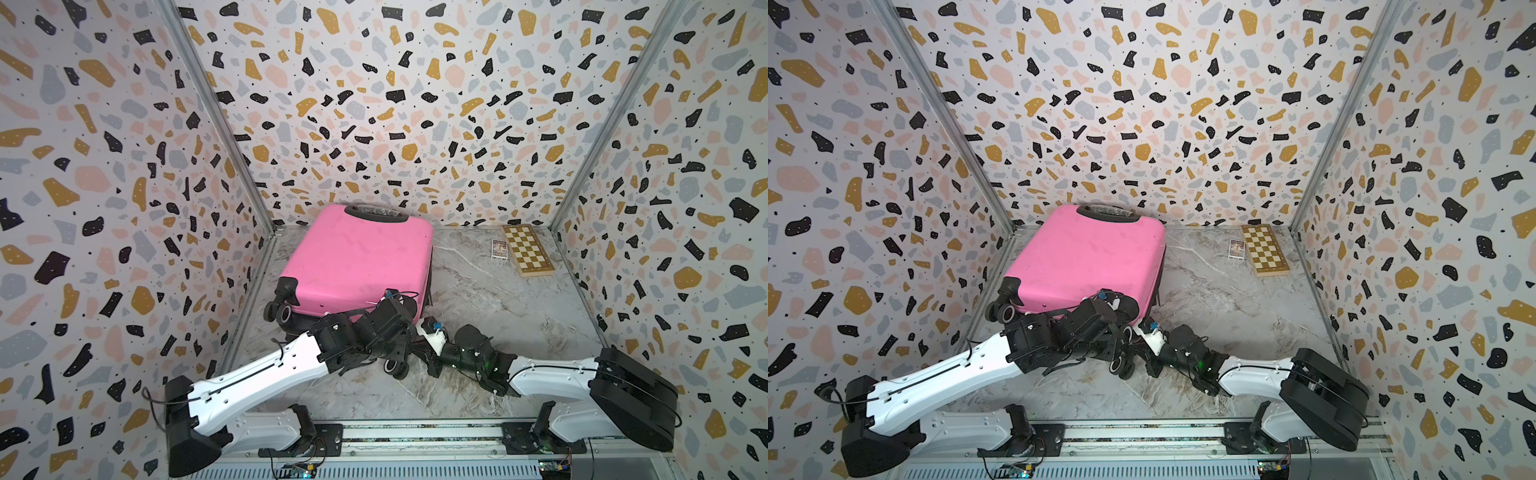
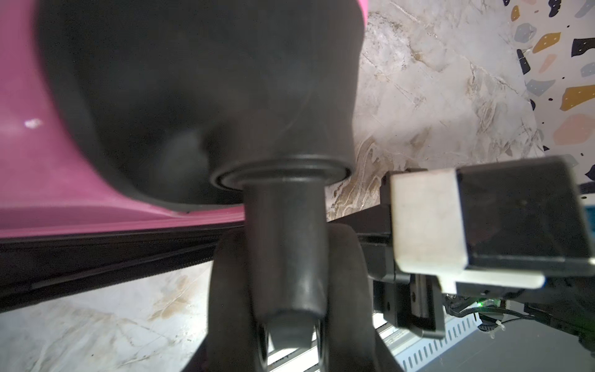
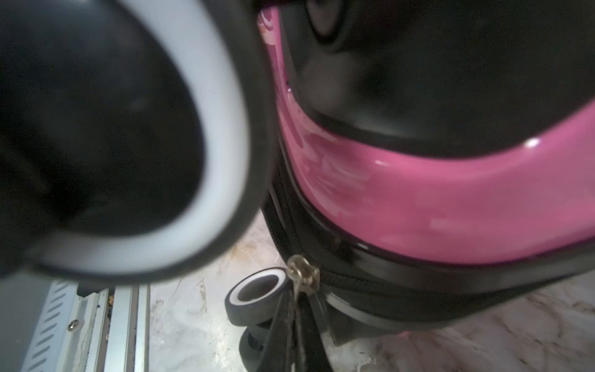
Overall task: Close the suitcase zippers
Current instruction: Zip the zipper on the suitcase.
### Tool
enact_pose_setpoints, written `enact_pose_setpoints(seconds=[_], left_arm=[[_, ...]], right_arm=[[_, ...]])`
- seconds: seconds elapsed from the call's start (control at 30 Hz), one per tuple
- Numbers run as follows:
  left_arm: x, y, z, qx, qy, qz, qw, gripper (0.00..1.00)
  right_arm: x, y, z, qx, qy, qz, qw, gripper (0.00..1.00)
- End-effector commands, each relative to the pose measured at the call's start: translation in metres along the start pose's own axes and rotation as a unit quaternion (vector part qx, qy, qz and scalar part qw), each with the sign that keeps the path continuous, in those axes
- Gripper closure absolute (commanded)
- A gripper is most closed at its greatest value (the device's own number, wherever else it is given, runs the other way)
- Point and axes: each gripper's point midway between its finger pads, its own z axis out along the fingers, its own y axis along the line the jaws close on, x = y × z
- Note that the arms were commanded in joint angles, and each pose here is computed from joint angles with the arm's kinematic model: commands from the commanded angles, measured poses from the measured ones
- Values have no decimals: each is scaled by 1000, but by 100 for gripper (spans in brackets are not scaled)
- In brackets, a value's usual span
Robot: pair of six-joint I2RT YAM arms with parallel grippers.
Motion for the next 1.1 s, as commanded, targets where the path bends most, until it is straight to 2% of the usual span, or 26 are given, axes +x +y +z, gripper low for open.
enact_pose_setpoints(seconds=[0.0, 0.33, 0.57, 0.6, 0.73, 0.77, 0.83, 0.93, 1.0, 1.07], left_arm=[[-79, -26, -8, 45, -161, -49, 985, 100], [-89, -40, 2, 64, -169, -46, 982, 100], [-91, -48, 7, 70, -162, -33, 984, 98], [-91, -48, 6, 67, -160, -29, 984, 89], [-84, -45, -4, 64, -148, -4, 987, 26], [-82, -45, -9, 69, -143, 11, 987, 16], [-76, -46, -16, 73, -129, 42, 988, 6], [-64, -35, -32, 54, -106, 92, 989, 0], [-60, -13, -44, 10, -105, 107, 989, 0], [-60, 23, -63, -65, -120, 103, 985, 0]], right_arm=[[-12, 54, -2, -115, -34, 12, 993, 100], [-35, 66, -5, -149, -116, 86, 978, 100], [-39, 63, -2, -134, -120, 84, 980, 100], [-38, 59, -2, -123, -119, 85, 982, 100], [-33, 31, -6, -62, -109, 98, 987, 100], [-30, 23, -7, -47, -103, 102, 988, 100], [-28, 9, -11, -29, -99, 109, 989, 100], [-29, -6, -18, -15, -103, 117, 988, 100], [-32, -14, -22, -5, -106, 117, 987, 100], [-34, -21, -27, 3, -108, 117, 987, 100]])
